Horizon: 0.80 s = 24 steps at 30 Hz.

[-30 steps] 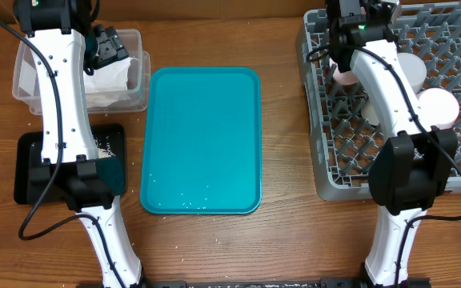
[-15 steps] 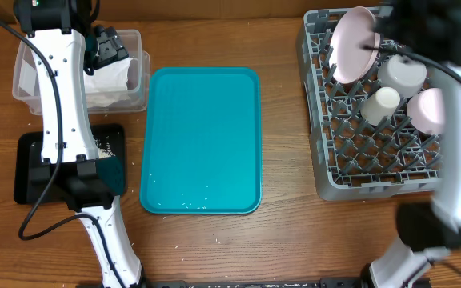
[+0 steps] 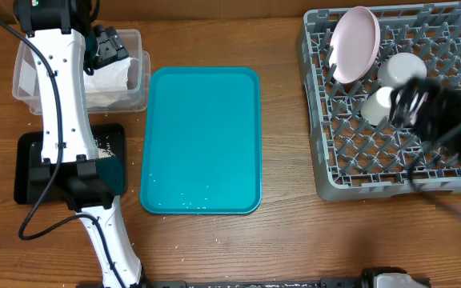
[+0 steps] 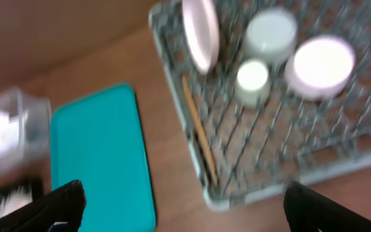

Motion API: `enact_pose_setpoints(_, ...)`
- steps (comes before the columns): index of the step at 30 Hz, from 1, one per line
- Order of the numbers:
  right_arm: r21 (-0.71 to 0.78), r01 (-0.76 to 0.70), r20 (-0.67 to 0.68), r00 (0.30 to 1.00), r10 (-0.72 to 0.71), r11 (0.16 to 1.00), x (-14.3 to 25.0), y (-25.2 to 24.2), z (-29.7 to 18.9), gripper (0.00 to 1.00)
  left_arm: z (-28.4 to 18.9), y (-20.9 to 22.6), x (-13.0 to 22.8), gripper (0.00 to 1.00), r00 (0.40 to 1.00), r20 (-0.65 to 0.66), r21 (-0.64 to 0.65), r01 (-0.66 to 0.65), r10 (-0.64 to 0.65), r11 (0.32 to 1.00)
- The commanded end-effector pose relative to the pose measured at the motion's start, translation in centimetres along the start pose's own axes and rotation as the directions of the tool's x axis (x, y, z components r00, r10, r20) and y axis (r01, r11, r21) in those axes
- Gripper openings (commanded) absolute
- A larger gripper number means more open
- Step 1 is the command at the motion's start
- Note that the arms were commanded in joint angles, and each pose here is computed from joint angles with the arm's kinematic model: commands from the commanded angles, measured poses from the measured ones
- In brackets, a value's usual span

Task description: Sort waste into correct bins and load items into the dishwasher

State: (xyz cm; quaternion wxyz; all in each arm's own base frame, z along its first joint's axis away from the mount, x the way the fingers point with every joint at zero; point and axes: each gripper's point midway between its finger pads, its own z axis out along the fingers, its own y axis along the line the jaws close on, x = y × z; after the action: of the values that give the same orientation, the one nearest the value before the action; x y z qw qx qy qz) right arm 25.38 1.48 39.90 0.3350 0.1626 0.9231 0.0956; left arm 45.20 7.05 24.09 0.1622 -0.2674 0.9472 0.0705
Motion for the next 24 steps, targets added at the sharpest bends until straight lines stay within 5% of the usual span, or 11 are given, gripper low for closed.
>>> enact_pose_setpoints(1,-0.152,0.009,-0.061,0.998,-0.018,0.988,5.6,0.9,-2.2,1.00,-0.2,0.1,-0.1,1.00,1.000,0.011,-0.008,-0.016,0.016,1.000)
enact_pose_setpoints(10,-0.192,0.022,-0.013,1.000,-0.025,0.981,8.9,0.0,-4.6,1.00,-0.2,0.1,-0.1,1.00,1.000,0.011,-0.009,-0.015,0.015,1.000)
enact_pose_setpoints(17,-0.197,0.213,0.064,0.977,-0.204,0.957,9.4,-0.1,-5.8,1.00,-0.2,0.0,-0.1,1.00,1.000,0.011,-0.008,-0.017,0.017,1.000)
enact_pose_setpoints(24,-0.174,0.235,0.143,0.967,-0.212,0.956,10.1,-1.0,-7.7,1.00,-0.2,0.1,-0.1,1.00,1.000,0.011,-0.008,-0.017,0.017,1.000)
